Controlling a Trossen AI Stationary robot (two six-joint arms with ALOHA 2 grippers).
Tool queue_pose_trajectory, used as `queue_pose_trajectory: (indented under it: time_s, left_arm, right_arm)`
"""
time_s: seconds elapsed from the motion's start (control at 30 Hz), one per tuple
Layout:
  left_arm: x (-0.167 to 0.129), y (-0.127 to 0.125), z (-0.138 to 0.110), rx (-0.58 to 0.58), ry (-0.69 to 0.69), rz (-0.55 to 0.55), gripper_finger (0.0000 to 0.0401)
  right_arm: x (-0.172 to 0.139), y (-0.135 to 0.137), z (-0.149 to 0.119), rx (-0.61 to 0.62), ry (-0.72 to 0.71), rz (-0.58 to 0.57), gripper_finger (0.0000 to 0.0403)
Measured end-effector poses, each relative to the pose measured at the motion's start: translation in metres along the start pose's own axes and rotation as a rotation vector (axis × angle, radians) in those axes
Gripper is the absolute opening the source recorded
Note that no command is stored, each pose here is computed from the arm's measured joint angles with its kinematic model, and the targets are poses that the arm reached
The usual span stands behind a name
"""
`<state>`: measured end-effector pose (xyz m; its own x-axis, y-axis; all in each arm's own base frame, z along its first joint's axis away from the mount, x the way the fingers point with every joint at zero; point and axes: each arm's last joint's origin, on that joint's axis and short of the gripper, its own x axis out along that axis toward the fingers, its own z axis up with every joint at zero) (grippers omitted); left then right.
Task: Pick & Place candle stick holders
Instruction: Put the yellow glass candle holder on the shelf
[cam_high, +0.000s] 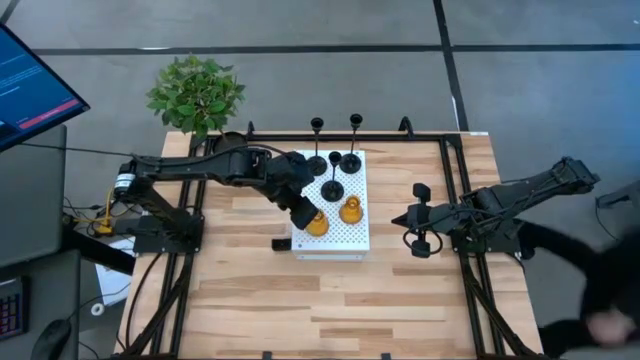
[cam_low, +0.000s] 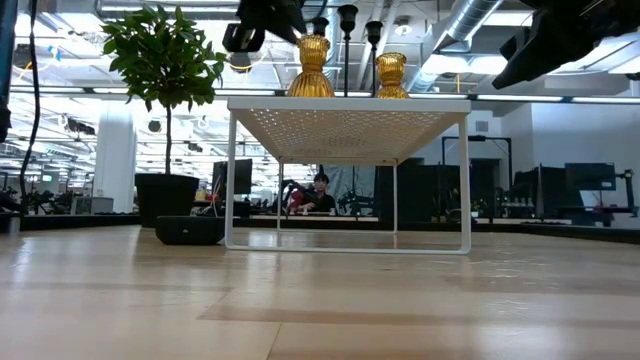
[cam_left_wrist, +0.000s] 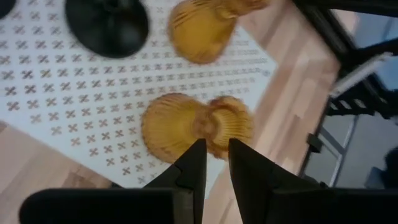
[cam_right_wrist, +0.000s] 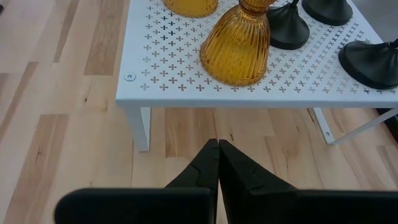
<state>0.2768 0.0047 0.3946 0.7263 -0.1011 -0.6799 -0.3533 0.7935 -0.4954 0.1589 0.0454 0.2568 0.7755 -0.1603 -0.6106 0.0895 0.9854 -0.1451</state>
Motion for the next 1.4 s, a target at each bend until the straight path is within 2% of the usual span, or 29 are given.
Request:
queue_pose_trajectory:
  time_s: [0.27,0.37,0.47,0.6,0.7,0.87,1.1,1.23,1.4]
  left_arm:
    - [-0.038,-0.004,-0.003,0.044,-0.104,-0.071,0.0067]
    - [-0.052,-0.007,-0.008,0.102,-0.161,-0.060,0.0064]
    - [-0.054,-0.016,-0.015,0.197,-0.208,-0.038,0.0045]
    - [-0.038,-0.036,-0.033,0.367,-0.237,0.009,0.0007]
    - [-0.018,-0.052,-0.049,0.475,-0.275,0.069,0.0005]
    - [0.027,-0.072,-0.075,0.583,-0.350,0.116,0.0004]
    - [0.065,-0.074,-0.084,0.587,-0.452,0.223,0.0004]
    - [0.074,-0.071,-0.086,0.583,-0.478,0.327,0.0003]
    - [0.078,-0.070,-0.087,0.585,-0.487,0.372,0.0003]
  right_arm:
    - [0.000,0.000,0.000,0.016,-0.002,0.000,0.0000]
    - [0.000,0.000,0.000,0.036,0.000,0.000,0.0000]
    - [0.000,0.000,0.000,0.043,0.000,0.000,0.0000]
    - [0.000,0.000,0.000,0.044,0.000,0.000,0.0000]
    - [0.000,0.000,0.000,0.044,0.000,0.000,0.0000]
    - [0.000,0.000,0.000,0.045,-0.005,-0.009,0.0000]
    - [0.000,0.000,0.000,0.043,-0.006,-0.014,0.0000]
    - [0.000,0.000,0.000,0.041,-0.002,-0.014,0.0000]
    - [0.000,0.000,0.000,0.041,-0.002,-0.014,0.0000]
